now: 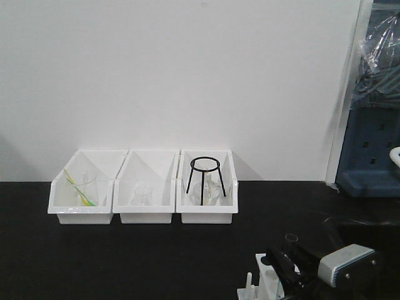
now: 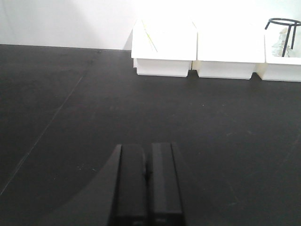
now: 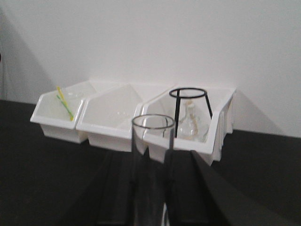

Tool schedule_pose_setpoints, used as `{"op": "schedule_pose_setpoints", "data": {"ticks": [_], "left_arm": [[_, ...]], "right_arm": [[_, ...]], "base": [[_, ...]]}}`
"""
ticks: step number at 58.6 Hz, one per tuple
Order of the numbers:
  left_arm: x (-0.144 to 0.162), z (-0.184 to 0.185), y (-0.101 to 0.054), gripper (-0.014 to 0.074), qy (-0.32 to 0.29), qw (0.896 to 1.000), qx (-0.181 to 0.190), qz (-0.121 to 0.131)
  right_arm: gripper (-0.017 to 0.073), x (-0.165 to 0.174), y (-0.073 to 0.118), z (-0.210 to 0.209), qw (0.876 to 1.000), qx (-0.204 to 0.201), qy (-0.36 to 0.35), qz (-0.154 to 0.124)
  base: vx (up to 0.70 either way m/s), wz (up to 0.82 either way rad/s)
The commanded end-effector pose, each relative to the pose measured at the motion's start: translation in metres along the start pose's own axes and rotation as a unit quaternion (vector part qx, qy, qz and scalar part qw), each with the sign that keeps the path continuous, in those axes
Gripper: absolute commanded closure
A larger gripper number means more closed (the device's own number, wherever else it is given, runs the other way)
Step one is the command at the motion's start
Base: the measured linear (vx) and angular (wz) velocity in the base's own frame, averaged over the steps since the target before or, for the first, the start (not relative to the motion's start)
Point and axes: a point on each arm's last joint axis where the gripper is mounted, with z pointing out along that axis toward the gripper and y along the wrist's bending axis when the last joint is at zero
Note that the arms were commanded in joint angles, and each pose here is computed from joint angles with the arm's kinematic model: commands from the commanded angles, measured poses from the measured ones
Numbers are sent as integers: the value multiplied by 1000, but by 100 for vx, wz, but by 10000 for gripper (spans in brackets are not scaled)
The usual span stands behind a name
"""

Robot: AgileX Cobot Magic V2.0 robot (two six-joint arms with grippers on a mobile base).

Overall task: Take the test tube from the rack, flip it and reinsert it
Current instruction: 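Lower the test tube back into its rack hole with the right gripper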

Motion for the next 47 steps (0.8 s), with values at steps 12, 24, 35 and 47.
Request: {"op": "schedule_pose_setpoints", "data": {"ticks": [12,24,35,47], "left_arm": [[-7,-1,-1,600,-43,999,10,-2],[-7,-1,-1,600,-43,999,10,-2],[-7,-1,-1,600,-43,999,10,-2],[-7,-1,-1,600,-43,999,10,-2]], "right_arm": [[568,-6,2,8,996,-26,-85,10],[562,-6,2,8,996,-26,-85,9],[480,-6,3,8,996,-30,-84,2],[281,-6,4,8,996,-37,-83,-6]], "base": [[0,0],[0,0],[0,0],[0,0]]}}
